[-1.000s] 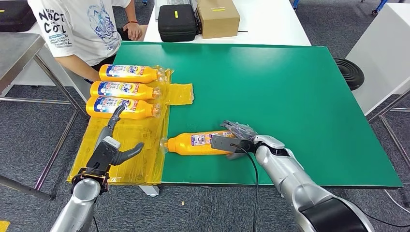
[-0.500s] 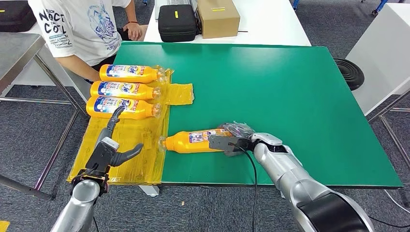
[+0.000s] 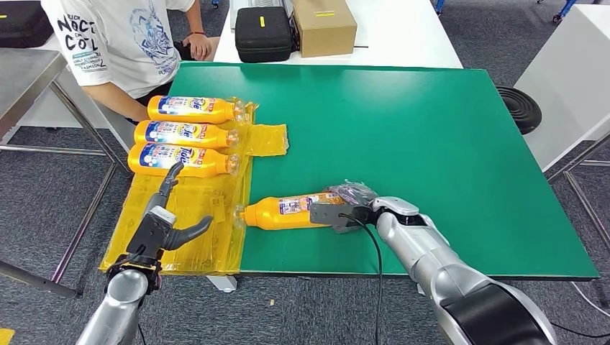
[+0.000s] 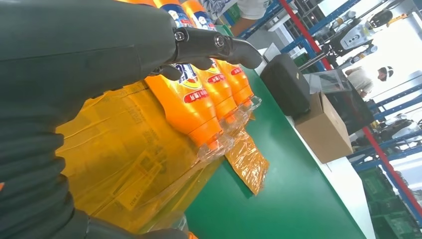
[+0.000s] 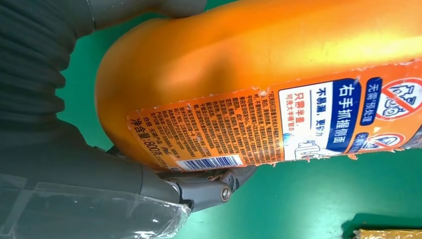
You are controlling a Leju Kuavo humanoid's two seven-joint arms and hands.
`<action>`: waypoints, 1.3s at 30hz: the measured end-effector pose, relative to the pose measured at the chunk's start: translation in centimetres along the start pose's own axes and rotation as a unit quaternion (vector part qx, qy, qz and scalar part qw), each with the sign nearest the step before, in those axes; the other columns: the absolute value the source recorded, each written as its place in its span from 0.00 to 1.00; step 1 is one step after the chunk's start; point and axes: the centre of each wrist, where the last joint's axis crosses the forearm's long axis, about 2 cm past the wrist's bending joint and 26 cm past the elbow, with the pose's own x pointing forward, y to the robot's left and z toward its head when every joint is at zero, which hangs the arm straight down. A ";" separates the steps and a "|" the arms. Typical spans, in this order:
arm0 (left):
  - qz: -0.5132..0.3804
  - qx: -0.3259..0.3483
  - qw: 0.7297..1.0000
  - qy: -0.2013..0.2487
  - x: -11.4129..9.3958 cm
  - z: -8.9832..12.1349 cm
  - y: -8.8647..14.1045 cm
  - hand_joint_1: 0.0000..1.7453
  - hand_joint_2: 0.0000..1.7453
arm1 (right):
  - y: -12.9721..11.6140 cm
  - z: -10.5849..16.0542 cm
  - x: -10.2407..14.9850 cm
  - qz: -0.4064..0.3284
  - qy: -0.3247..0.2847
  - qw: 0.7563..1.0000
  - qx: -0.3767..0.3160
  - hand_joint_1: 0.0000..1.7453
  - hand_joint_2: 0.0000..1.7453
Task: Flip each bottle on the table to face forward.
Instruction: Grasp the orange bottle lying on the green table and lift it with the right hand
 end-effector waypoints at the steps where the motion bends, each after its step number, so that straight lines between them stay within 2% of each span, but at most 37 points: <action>1: 0.000 0.000 1.000 0.000 0.0 0.0 0.0 0.00 1.00 | 0.0 0.0 0.0 0.001 0.000 1.000 0.000 1.00 1.00; 8: 0.010 0.000 1.000 0.006 -0.3 0.6 -0.1 0.00 1.00 | 0.8 0.1 -0.1 -0.015 -0.029 0.999 -0.023 1.00 1.00; 12: 0.031 0.008 0.999 0.011 -0.7 1.4 -0.1 0.00 1.00 | 2.3 0.3 0.0 -0.054 -0.081 0.992 -0.074 1.00 1.00; 16: 0.075 0.025 0.997 0.018 -1.2 2.5 0.0 0.00 1.00 | 4.0 1.0 0.9 -0.122 -0.155 0.966 -0.165 1.00 1.00; 21: 0.125 0.040 0.991 0.021 -1.3 2.7 0.0 0.00 1.00 | 5.6 2.4 2.6 -0.200 -0.213 0.919 -0.265 1.00 1.00; 26: 0.153 0.050 0.987 0.020 -1.0 2.3 -0.1 0.00 1.00 | 6.3 3.9 3.3 -0.253 -0.222 0.878 -0.339 1.00 1.00; 29: 0.172 0.064 0.983 0.015 -0.9 1.8 0.2 0.00 1.00 | 6.8 4.7 3.2 -0.272 -0.217 0.862 -0.368 1.00 1.00; 34: 0.198 0.071 0.978 0.012 -0.8 1.5 0.4 0.00 1.00 | 7.1 5.5 3.2 -0.282 -0.213 0.850 -0.391 1.00 1.00; 37: 0.271 0.046 0.962 0.012 -0.6 1.3 0.1 0.00 1.00 | 7.0 5.6 3.3 -0.286 -0.213 0.846 -0.396 1.00 1.00; 39: 0.343 0.014 0.939 0.006 -0.4 1.0 -0.4 0.00 1.00 | 7.0 5.5 3.5 -0.292 -0.215 0.845 -0.392 1.00 1.00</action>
